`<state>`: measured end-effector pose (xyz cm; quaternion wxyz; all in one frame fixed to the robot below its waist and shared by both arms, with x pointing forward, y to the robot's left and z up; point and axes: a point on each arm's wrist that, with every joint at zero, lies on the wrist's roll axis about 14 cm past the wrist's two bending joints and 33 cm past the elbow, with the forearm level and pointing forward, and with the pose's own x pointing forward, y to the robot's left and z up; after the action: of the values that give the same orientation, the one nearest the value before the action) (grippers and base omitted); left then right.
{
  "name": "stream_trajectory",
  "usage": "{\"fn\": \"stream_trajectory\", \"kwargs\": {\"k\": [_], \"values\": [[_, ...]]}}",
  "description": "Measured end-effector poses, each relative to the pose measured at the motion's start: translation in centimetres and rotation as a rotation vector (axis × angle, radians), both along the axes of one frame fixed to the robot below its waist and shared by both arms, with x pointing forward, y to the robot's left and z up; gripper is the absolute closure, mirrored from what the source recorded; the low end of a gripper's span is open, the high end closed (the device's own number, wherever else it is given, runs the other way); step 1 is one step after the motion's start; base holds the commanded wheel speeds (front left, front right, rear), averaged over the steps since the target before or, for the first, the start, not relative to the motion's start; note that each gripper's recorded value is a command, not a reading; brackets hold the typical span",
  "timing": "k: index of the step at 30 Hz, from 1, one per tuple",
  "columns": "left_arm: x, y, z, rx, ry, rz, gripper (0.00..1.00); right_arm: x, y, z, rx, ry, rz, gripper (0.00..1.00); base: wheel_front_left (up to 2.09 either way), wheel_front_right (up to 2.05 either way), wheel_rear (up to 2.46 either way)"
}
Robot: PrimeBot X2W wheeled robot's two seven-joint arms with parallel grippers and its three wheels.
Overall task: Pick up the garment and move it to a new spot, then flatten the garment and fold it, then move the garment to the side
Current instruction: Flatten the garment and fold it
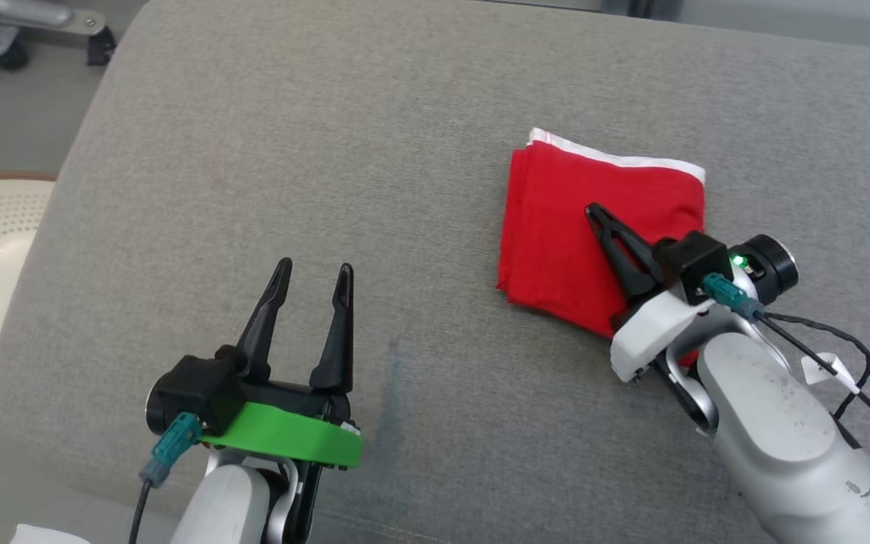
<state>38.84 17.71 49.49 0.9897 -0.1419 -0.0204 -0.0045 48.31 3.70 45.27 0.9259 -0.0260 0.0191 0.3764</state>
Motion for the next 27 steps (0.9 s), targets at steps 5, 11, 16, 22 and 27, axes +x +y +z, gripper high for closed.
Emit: {"fn": "stream_trajectory", "kwargs": {"k": [5, 11, 16, 22, 27], "values": [[-1.4, 2.1, -0.1, 0.013, 0.017, 0.074, 0.0, 1.1, 1.8, -2.4, -0.059, 0.051, 0.039, 1.0, 0.0, 0.0, 0.0], [-3.0, 4.1, -0.2, 0.026, 0.032, 0.144, 0.0, 1.1, 2.8, -5.5, -0.116, 0.137, 0.055, 1.0, 0.0, 0.0, 0.0], [-3.2, 4.2, 0.0, 0.025, 0.027, 0.154, 0.0, 0.7, 3.2, -6.2, -0.129, 0.171, 0.06, 1.0, 0.0, 0.0, 0.0], [-2.3, 3.5, 0.1, 0.015, 0.015, 0.129, 0.0, 1.2, 2.9, -4.4, -0.08, 0.147, 0.04, 1.0, 0.0, 0.0, 0.0], [-1.3, 3.0, 0.5, 0.023, -0.002, 0.106, 0.0, 2.2, 2.1, -1.0, 0.007, 0.079, 0.009, 1.0, 0.0, 0.0, 0.0]]}}
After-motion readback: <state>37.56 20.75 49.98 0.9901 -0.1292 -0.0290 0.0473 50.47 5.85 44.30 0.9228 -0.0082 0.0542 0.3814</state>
